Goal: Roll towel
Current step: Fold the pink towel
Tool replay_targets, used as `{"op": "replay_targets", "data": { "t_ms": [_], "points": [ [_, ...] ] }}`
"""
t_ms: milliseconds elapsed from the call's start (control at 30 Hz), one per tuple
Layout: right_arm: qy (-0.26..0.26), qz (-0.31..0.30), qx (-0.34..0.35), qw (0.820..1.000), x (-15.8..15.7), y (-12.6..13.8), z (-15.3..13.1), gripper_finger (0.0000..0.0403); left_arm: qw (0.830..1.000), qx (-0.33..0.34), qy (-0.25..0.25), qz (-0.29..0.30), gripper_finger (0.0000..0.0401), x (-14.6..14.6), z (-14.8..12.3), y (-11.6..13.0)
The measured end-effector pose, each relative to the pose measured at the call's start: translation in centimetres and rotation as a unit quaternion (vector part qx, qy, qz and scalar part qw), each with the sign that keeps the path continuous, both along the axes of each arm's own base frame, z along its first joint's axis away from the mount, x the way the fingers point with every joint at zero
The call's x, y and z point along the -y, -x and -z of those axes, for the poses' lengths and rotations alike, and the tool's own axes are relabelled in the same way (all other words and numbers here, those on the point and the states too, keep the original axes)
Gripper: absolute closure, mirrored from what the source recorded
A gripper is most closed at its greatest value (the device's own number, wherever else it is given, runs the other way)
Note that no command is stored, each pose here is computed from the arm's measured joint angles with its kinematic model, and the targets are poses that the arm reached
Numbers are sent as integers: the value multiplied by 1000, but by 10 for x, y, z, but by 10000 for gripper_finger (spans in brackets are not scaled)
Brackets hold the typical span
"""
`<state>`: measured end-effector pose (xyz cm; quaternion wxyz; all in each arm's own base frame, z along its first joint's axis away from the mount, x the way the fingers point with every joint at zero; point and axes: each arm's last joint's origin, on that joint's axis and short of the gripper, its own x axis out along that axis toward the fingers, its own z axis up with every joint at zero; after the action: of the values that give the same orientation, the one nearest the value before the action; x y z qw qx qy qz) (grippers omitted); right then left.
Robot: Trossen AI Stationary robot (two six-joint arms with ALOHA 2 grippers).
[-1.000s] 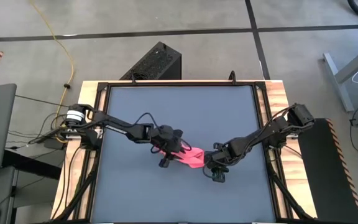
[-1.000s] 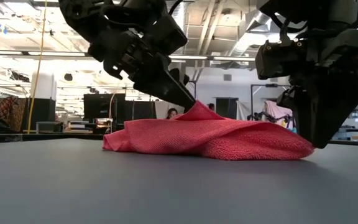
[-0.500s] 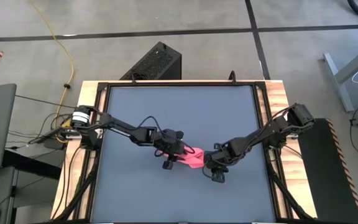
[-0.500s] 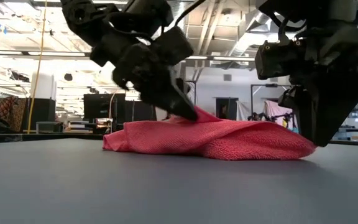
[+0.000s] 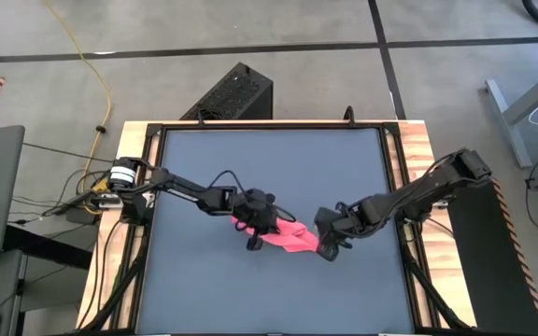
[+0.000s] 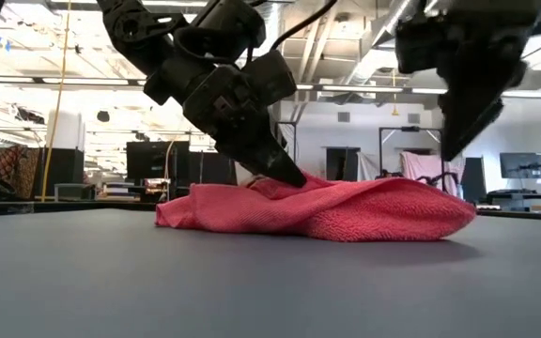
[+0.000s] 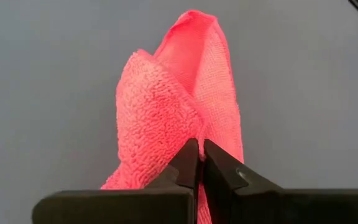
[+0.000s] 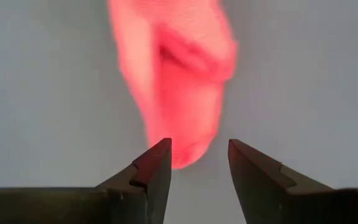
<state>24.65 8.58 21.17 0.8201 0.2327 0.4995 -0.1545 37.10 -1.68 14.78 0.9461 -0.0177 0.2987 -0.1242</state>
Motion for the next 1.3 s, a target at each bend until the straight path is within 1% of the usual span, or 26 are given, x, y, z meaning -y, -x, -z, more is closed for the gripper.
{"op": "replay_targets", "data": {
  "t_ms": [67, 167, 267, 333, 567, 700, 833, 900, 967, 1067, 1100, 1133, 1200, 1300],
  "points": [
    [-6, 28, -10, 1000, 6, 2, 9, 218, 1000, -2, 7, -3, 401, -2, 0, 0],
    [-35, 55, -15, 998, 11, 4, 26, 218, 1000, -5, 13, -3, 401, -3, 0, 0],
    [-76, 62, 10, 995, 11, 1, 37, 218, 1000, -8, 15, -4, 401, -4, 0, 1],
    [-87, 62, 16, 994, 10, 1, 40, 218, 1000, -9, 17, -6, 401, -4, 1, 1],
    [-91, 66, 17, 994, 8, 0, 41, 218, 1000, -13, 18, -9, 401, -7, 1, 1],
    [-80, 65, -13, 995, 6, -1, 54, 218, 1000, -13, 18, -9, 401, -7, 1, 1],
    [-86, 57, -43, 994, 3, -6, 69, 221, 1000, -17, 18, -9, 401, -7, 1, 1],
    [-85, 54, -51, 994, 0, -6, 74, 235, 1000, -20, 19, -10, 401, -7, 2, 2],
    [-78, 53, -55, 994, 0, -6, 77, 268, 999, -22, 20, -10, 401, -7, 2, 2],
    [-69, 37, -45, 996, 1, -4, 71, 355, 999, -25, 20, -12, 401, -8, -1, 4],
    [-68, 32, -38, 996, 2, -5, 68, 376, 999, -21, 20, -13, 401, -9, -5, 5],
    [-66, 28, -28, 997, 3, -4, 63, 384, 1000, -13, 20, -15, 401, -11, -11, 6],
    [-59, 30, -7, 998, 9, -3, 48, 384, 1000, 0, 20, -23, 401, -16, -27, 11],
    [-22, 28, 17, 999, 20, 2, 24, 388, 999, 37, 10, -36, 401, -28, -58, 21]
  ]
}}
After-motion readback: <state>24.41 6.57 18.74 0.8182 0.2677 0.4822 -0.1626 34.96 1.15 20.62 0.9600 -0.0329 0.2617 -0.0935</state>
